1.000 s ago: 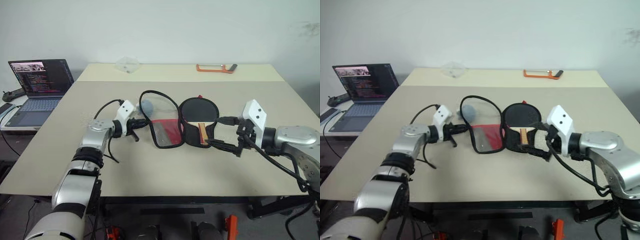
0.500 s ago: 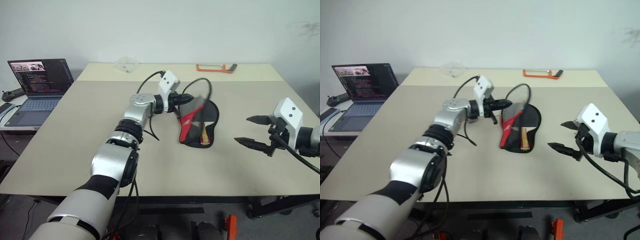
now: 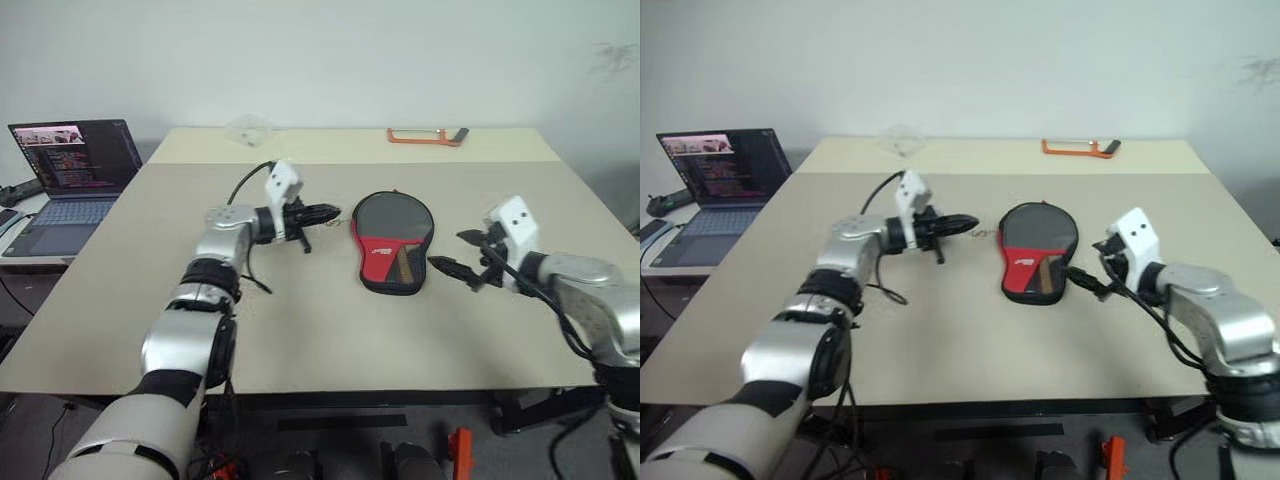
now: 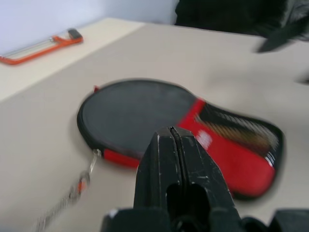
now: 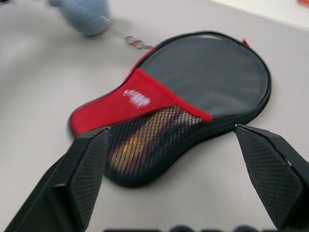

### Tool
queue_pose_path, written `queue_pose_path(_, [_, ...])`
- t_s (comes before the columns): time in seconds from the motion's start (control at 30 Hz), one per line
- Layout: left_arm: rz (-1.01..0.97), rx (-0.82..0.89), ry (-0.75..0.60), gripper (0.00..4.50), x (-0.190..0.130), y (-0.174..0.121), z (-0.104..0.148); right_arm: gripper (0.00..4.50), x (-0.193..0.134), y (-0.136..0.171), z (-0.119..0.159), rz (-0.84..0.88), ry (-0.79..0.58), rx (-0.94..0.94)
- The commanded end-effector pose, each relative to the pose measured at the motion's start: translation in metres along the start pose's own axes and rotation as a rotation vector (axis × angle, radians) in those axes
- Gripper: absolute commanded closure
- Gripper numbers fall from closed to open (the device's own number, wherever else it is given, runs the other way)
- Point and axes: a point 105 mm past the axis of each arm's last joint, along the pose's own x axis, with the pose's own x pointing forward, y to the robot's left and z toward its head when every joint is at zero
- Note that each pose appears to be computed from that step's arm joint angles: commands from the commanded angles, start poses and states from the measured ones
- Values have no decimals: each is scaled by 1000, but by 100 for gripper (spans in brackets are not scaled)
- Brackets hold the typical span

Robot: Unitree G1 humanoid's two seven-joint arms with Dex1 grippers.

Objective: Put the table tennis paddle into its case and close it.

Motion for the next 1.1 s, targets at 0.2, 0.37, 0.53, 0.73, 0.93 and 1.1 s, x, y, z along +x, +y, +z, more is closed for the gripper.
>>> queue_pose_path(0.2, [-55,81,-79,447,-56,-26,42,0,35,-34,-13,-240,71,74])
queue_pose_path(0.37, [-15,95,-73,447,-72,-31,49,0,43,-35,-23,-237,105,73])
queue_pose_path(0.53, [-15,91,-72,447,-75,-40,48,0,53,-30,-35,-212,131,76])
queue_pose_path(0.73, [-11,79,-63,447,-75,-46,42,0,68,-26,-40,-185,150,66])
queue_pose_path(0.93, [-5,84,-45,447,-79,-44,35,0,79,-18,-55,-135,221,60])
queue_pose_path(1.1, [-16,89,-24,450,-78,-48,30,40,82,-9,-72,-73,290,88])
